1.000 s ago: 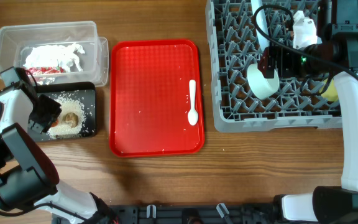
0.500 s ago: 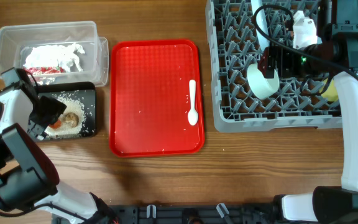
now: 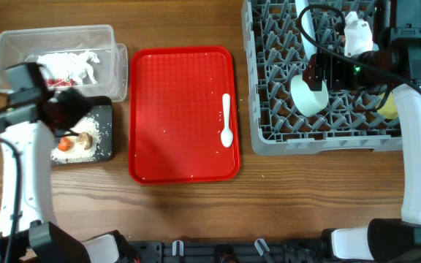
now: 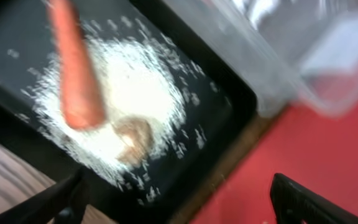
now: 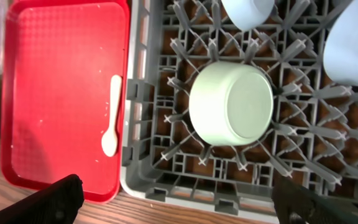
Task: Sort waste into correct bins and load items into the dishwasher rack
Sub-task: 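Move the right gripper from the rack over the white spoon, then lower the right gripper and grasp the white spoon's handle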
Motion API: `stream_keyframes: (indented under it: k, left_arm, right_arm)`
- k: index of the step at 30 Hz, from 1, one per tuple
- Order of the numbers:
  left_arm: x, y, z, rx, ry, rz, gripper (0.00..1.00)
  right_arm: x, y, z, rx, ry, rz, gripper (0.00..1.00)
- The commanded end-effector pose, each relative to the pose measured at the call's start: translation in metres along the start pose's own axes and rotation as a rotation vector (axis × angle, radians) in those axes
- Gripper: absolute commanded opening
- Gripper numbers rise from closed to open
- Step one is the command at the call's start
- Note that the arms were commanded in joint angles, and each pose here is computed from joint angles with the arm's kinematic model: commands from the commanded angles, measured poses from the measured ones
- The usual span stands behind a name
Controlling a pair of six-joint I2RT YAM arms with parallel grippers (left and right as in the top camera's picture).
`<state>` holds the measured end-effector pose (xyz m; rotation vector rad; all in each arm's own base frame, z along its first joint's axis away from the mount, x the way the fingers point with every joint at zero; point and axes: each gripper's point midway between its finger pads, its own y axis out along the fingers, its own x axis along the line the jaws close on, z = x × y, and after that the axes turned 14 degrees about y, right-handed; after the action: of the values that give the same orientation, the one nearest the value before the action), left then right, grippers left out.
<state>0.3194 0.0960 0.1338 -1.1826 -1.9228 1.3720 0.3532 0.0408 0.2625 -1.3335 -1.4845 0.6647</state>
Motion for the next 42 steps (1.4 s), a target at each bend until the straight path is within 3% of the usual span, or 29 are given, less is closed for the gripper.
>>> stream_keyframes:
  k: [1,6,14,21,33,42]
  left_arm:
    - [-0.035,-0.003,0.031,0.096,0.148,0.04,1.0]
    - [-0.056,-0.005,0.06,0.171,0.246,0.049,1.0]
    - [-0.057,-0.001,0.073,0.201,0.276,0.038,1.0]
    - [-0.053,-0.001,0.071,0.193,0.277,0.014,1.0]
    - [-0.053,-0.001,0.071,0.193,0.277,0.014,1.0]
    - [-0.054,-0.001,0.071,0.193,0.277,0.014,1.0]
  right_arm:
    - [0.016,-0.002,-0.003,-0.013,-0.011,-0.067,1.0]
    - [0.067,0.002,0.004,-0.01,-0.109,-0.189,1.0]
    - [0.145,0.025,0.029,-0.006,-0.195,-0.204,1.0]
    - [0.182,0.1,0.073,0.166,-0.155,-0.122,1.0]
    - [0.166,0.229,0.149,0.447,-0.002,0.135,0.99]
    - [0.14,0.262,0.161,0.473,0.019,0.264,0.99]
